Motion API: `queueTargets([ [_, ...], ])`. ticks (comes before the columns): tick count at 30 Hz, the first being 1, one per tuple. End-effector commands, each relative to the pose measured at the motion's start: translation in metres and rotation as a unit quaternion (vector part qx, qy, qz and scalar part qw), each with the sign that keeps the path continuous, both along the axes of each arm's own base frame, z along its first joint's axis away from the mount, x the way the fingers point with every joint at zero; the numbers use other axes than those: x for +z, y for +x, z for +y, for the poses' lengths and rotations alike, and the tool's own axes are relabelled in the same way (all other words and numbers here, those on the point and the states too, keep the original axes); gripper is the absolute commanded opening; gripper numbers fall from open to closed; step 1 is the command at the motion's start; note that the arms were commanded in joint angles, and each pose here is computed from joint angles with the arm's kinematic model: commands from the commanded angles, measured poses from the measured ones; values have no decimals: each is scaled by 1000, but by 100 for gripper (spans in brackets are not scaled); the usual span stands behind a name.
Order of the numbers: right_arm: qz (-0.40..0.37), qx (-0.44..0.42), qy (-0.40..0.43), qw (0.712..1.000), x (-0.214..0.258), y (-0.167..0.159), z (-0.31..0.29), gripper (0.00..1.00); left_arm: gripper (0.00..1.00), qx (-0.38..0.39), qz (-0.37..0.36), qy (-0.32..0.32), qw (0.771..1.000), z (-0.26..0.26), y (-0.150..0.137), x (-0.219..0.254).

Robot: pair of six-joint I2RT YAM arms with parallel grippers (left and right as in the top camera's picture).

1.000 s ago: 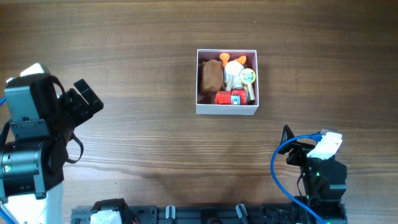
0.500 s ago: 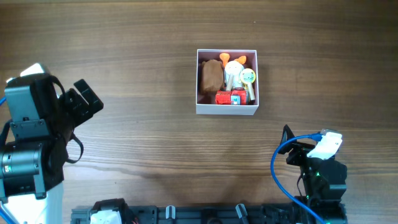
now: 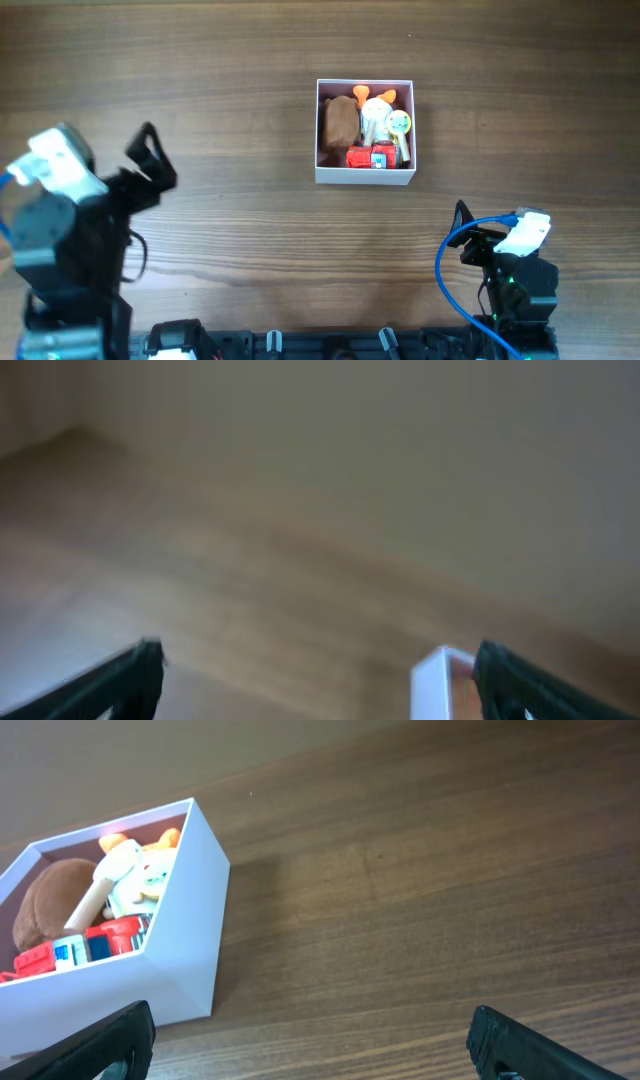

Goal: Pack container

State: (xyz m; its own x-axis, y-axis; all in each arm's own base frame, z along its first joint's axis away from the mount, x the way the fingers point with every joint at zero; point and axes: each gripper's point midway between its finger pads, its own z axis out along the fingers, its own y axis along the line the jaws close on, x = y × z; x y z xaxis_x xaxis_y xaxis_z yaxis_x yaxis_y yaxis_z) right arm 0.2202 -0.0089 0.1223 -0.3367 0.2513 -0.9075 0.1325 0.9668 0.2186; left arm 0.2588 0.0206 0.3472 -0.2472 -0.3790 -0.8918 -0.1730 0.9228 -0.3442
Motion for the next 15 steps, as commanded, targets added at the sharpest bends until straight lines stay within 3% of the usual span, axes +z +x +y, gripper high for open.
queueTargets([
  [1, -8, 0, 9, 1000, 3, 0, 1, 100, 100, -125, -18, 6, 992, -41, -2, -52],
  [9, -8, 0, 10, 1000, 3, 0, 1, 100, 100, -191, -39, 1, 981, -71, -13, -157],
  [15, -8, 0, 10, 1000, 3, 0, 1, 100, 100, -202, -41, 0, 979, -76, -23, -204],
])
